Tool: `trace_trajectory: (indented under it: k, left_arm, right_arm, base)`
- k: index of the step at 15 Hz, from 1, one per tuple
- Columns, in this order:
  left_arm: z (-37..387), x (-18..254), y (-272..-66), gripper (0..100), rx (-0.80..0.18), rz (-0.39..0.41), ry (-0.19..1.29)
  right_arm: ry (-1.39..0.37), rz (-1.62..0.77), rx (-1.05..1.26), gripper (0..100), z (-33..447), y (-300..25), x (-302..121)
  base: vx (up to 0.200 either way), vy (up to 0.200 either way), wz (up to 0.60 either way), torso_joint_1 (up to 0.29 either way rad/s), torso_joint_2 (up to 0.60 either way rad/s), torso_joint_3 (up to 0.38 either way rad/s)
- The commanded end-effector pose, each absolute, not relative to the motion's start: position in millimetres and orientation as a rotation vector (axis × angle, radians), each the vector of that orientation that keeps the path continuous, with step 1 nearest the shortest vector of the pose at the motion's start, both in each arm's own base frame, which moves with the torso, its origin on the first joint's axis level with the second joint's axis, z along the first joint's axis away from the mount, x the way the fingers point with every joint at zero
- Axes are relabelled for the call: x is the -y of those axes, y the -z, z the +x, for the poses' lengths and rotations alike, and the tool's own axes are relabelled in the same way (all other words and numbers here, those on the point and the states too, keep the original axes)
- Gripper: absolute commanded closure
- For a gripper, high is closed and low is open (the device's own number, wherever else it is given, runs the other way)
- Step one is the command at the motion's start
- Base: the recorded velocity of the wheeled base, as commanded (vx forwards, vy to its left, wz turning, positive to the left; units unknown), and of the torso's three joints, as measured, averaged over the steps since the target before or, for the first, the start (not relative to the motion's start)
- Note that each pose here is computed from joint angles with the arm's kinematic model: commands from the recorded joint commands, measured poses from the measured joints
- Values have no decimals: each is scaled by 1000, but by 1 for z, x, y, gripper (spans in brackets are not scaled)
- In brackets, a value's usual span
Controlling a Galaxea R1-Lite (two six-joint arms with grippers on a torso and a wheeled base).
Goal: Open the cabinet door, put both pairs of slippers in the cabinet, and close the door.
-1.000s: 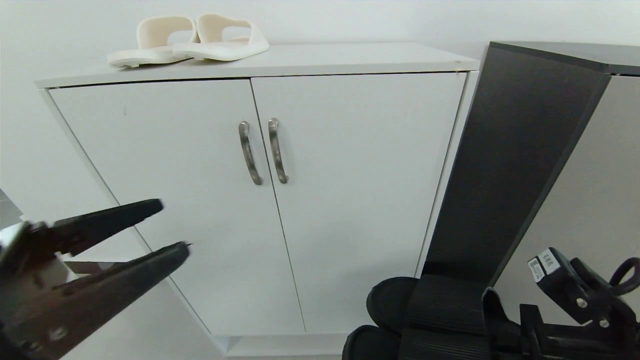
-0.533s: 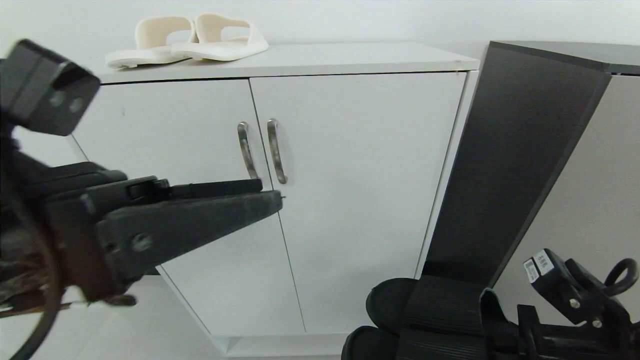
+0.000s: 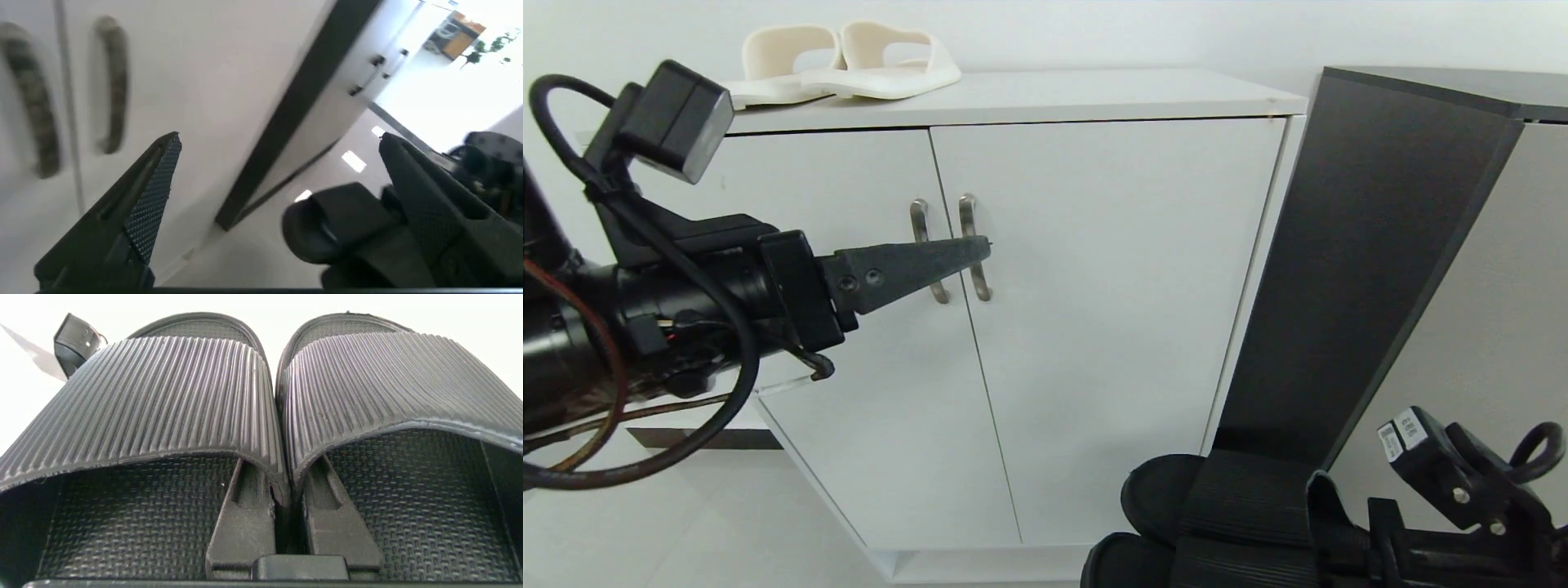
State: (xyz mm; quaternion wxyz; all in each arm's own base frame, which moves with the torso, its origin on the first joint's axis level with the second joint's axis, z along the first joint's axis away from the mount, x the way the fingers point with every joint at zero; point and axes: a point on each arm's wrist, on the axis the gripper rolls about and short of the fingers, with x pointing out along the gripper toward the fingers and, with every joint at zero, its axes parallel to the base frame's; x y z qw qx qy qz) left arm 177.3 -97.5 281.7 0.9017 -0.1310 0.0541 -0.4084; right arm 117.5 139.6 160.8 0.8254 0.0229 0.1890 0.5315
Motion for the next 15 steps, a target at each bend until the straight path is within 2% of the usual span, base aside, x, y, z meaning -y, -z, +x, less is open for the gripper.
trace_trajectory:
  k: [1,9,15]
  left_arm:
    - [194,96,-277,0,-137,-271,803]
    - [230,109,-262,0,-180,-271,782]
    - [249,115,-259,0,-181,-271,777]
  right_arm:
    - [-1131,47,-403,100,118,-160,-140]
    - [-1130,48,-405,100,117,-160,-140]
    - [-1129,51,-394,100,117,-162,-138]
  base:
    - [0,0,0,0,0,0]
    - [0,0,0,0,0,0]
    - [0,0,0,0,0,0]
